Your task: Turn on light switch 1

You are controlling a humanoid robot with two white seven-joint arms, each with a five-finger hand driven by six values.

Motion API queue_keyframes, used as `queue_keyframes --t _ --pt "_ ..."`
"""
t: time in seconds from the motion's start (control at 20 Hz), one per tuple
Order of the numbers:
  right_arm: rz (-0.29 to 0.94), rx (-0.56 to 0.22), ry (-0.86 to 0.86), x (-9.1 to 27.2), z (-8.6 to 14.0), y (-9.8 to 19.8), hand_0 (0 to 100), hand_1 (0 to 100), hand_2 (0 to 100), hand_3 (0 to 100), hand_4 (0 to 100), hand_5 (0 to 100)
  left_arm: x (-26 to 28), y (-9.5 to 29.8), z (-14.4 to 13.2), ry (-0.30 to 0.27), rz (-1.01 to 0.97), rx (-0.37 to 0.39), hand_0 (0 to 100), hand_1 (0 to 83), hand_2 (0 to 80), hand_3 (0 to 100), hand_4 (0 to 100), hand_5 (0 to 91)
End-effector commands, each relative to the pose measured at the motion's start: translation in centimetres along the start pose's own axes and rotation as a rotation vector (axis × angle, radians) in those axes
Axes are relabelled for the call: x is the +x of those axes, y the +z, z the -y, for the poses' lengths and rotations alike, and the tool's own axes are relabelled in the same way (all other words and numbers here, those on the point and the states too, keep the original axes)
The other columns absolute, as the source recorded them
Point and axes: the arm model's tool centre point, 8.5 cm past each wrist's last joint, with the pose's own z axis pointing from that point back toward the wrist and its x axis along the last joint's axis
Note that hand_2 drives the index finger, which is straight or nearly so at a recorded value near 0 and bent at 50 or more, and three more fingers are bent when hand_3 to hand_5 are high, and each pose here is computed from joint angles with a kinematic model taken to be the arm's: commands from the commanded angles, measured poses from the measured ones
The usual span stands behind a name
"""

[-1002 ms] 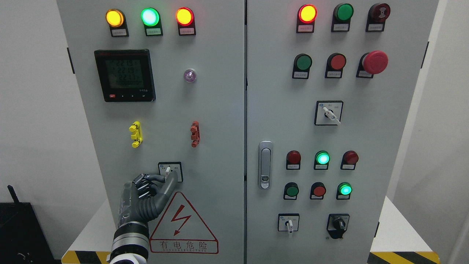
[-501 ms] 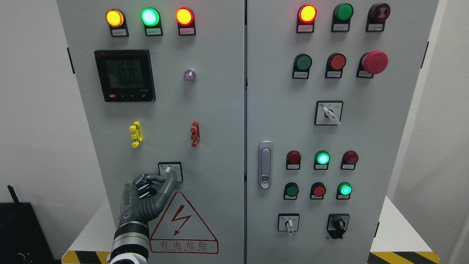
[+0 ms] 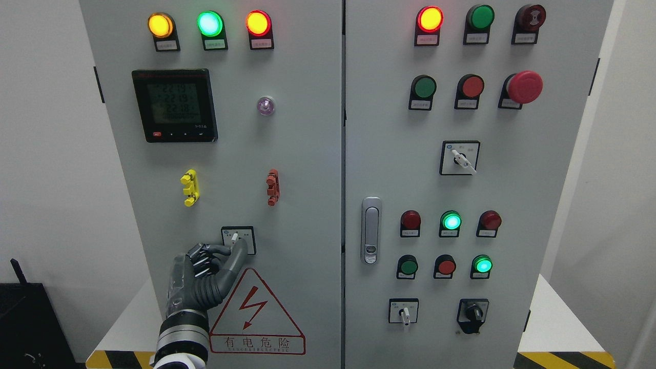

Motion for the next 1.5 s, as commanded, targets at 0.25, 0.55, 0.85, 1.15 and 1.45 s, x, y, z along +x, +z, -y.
queue_keyframes --t 0.25,0.55,0.85,1.15,1.45 --pt "-0.002 0.001 -0.024 -0.03 -0.01 0.00 0 0 0 0 0 0 0.19 0.27 1.07 -0.010 0.007 -0.030 36 70.7 60.1 93 94 84.5" --pt "-0.002 0.001 -0.024 -0.03 -0.01 0.00 0 0 0 0 0 0 0.13 0.29 1.08 -0.009 0.006 -0.031 42 71.2 60.1 93 94 84.5" --pt "-0.002 0.001 -0.024 -0.03 -0.01 0.00 0 0 0 0 0 0 0.06 0.31 1.07 -0.010 0.004 -0.031 48 70.6 60.3 93 94 84.7" --pt "-0.002 0.001 -0.024 -0.03 -0.01 0.00 0 0 0 0 0 0 0.05 0.30 1.03 -0.012 0.003 -0.029 51 68.2 61.0 94 94 84.8" --pt "-0.002 0.001 -0.024 -0.03 -0.01 0.00 0 0 0 0 0 0 -0.13 0.32 1.15 -0.014 -0.015 -0.035 52 66.2 61.9 94 94 84.9"
